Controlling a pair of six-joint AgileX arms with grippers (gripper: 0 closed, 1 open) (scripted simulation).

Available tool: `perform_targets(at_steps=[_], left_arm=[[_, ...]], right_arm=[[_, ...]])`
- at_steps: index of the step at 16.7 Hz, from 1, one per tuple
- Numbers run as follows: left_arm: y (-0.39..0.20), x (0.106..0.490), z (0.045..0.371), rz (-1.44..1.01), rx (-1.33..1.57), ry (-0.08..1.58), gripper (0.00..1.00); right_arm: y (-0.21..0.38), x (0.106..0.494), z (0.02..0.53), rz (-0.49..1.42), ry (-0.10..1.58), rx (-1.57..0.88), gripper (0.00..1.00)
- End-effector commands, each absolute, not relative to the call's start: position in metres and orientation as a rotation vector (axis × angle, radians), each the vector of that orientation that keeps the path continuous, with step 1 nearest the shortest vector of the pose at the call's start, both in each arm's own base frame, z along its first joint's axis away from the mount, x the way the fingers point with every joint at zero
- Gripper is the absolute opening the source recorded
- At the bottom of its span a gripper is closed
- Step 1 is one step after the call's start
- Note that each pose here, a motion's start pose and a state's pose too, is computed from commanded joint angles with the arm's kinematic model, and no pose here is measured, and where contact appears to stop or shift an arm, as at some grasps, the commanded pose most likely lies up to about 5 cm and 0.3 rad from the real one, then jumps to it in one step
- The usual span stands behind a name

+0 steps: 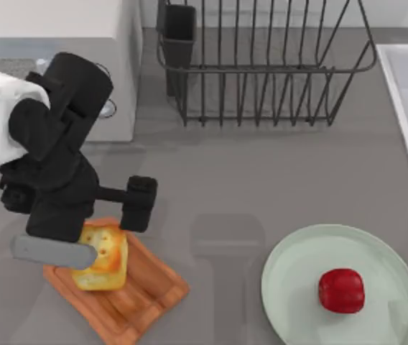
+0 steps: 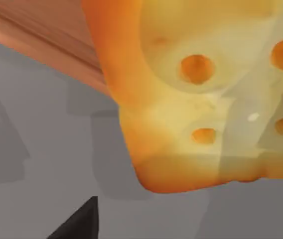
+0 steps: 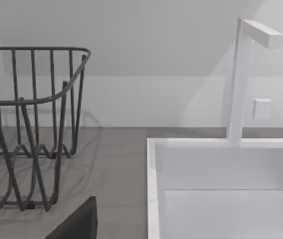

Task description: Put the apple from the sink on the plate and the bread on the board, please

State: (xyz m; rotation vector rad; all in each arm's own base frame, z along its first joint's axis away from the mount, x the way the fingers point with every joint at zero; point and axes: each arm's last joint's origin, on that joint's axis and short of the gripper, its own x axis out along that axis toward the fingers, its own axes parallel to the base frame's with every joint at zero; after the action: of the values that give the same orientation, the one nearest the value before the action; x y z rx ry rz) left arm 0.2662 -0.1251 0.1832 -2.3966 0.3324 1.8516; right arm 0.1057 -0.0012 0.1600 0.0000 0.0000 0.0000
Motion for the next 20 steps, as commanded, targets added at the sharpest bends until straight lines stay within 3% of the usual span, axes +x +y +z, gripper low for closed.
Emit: perform_targets(at_steps=[4,7,13,20], left_arm=[[-0.098,0.260,0.232,1.306,-2.453,0.550,1.00],[-0.072,0.243,0.268,0.838,-2.359,0.575,1.00],[-0.029,0.180,0.308,0.158,-1.816,0.324,1.00],[-0.006,0.117,0.278,-0.044,-0.959,-0.010,1.00]], right_arm=[[-0.001,0.106,0.160,0.000,0.000,0.000,1.00],[-0.001,0.106,0.160,0.000,0.000,0.000,1.00],[-0.001,0.106,0.160,0.000,0.000,0.000,1.00],[-0.001,0.106,0.160,0.000,0.000,0.000,1.00]])
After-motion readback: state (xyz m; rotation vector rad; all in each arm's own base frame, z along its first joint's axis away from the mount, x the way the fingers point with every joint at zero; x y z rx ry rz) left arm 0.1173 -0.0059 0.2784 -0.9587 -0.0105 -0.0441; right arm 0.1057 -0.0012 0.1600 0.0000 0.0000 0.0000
